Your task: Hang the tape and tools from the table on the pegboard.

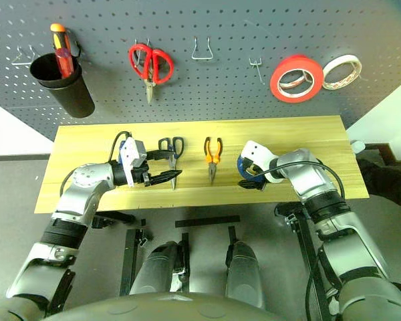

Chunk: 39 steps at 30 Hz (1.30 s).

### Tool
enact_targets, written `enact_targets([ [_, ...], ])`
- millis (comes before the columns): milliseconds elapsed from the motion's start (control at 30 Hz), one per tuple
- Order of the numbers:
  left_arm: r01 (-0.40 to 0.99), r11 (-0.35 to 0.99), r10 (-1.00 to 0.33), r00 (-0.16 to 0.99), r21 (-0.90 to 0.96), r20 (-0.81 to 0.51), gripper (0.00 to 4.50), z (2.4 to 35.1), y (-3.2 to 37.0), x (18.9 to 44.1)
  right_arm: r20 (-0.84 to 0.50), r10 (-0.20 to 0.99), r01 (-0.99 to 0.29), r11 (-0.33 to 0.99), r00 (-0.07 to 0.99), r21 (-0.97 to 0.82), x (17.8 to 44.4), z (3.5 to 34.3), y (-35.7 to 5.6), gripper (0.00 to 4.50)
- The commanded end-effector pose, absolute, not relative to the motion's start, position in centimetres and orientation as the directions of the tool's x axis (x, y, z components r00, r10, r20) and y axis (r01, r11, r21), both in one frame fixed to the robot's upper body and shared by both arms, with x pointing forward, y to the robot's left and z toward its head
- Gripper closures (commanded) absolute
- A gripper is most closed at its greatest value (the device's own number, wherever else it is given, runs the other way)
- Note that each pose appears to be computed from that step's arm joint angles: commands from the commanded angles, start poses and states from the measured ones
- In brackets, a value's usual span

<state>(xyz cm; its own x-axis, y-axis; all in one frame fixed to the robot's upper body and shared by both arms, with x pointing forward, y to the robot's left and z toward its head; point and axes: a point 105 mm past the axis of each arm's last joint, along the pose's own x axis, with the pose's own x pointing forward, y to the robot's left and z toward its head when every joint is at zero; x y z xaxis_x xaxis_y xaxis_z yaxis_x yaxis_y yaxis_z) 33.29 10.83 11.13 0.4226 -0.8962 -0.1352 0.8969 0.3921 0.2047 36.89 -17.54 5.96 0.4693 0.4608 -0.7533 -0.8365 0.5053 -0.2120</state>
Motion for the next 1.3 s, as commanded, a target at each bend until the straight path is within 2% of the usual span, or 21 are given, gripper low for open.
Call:
enact_targets([
  [33, 0.906, 0.354, -0.908, 0.393, 0.233, -0.145, 1.17, 11.0, 10.0, 32.7, -0.766, 0.429, -0.828, 0.511, 0.478, -0.23, 37.4, 5.6, -17.7, 0.0],
  [267, 0.907, 0.349, -0.911, 0.387, 0.237, -0.142, 1.17, 10.9, 9.6, 32.5, -0.795, 0.403, -0.841, 0.489, 0.453, -0.231, 37.1, 4.6, -17.4, 0.0],
  [300, 0.906, 0.349, -0.911, 0.388, 0.237, -0.141, 1.12, 10.9, 9.5, 32.5, -0.799, 0.399, -0.843, 0.486, 0.45, -0.232, 37.1, 4.5, -17.4, 0.37],
  [400, 0.905, 0.356, -0.912, 0.39, 0.232, -0.124, 1.12, 11.2, 9.5, 32.4, -0.814, 0.383, -0.851, 0.469, 0.436, -0.236, 36.8, 4.2, -17.6, 1.14],
  [633, 0.895, 0.376, -0.905, 0.41, 0.24, -0.11, 1.12, 11.3, 9.7, 32.4, -0.814, 0.36, -0.841, 0.474, 0.456, -0.261, 37.2, 4.3, -17.8, 3.54],
  [667, 0.893, 0.382, -0.905, 0.413, 0.237, -0.098, 1.12, 11.4, 9.6, 32.4, -0.814, 0.359, -0.84, 0.474, 0.457, -0.263, 37.3, 4.4, -17.9, 3.77],
  [833, 0.913, 0.353, -0.926, 0.372, 0.204, -0.067, 1.12, 11.8, 9.6, 31.5, -0.791, 0.371, -0.825, 0.493, 0.486, -0.276, 37.7, 5.4, -18.0, 3.84],
  [900, 0.928, 0.328, -0.941, 0.338, 0.179, -0.026, 1.12, 12.4, 9.9, 30.7, -0.741, 0.455, -0.825, 0.514, 0.495, -0.236, 37.6, 6.7, -17.1, 3.84],
  [1000, 0.924, 0.338, -0.941, 0.334, 0.178, 0.055, 1.12, 14.1, 10.8, 30.1, -0.615, 0.623, -0.85, 0.502, 0.484, -0.16, 36.3, 10.3, -15.7, 3.84],
  [1100, 0.93, 0.339, -0.939, 0.325, 0.139, 0.115, 1.12, 15.3, 11.6, 29.4, -0.524, 0.691, -0.856, 0.489, 0.498, -0.169, 35.3, 13.3, -15.5, 3.84],
  [1200, 0.938, 0.325, -0.944, 0.314, 0.122, 0.097, 1.12, 15.7, 12.2, 28.8, -0.41, 0.765, -0.867, 0.46, 0.496, -0.191, 34.1, 16.9, -14.8, 3.84],
  [1300, 0.935, 0.328, -0.943, 0.316, 0.133, 0.107, 1.12, 16.6, 12.7, 28.7, -0.362, 0.805, -0.882, 0.418, 0.471, -0.217, 32.7, 19.4, -14.4, 3.84],
])
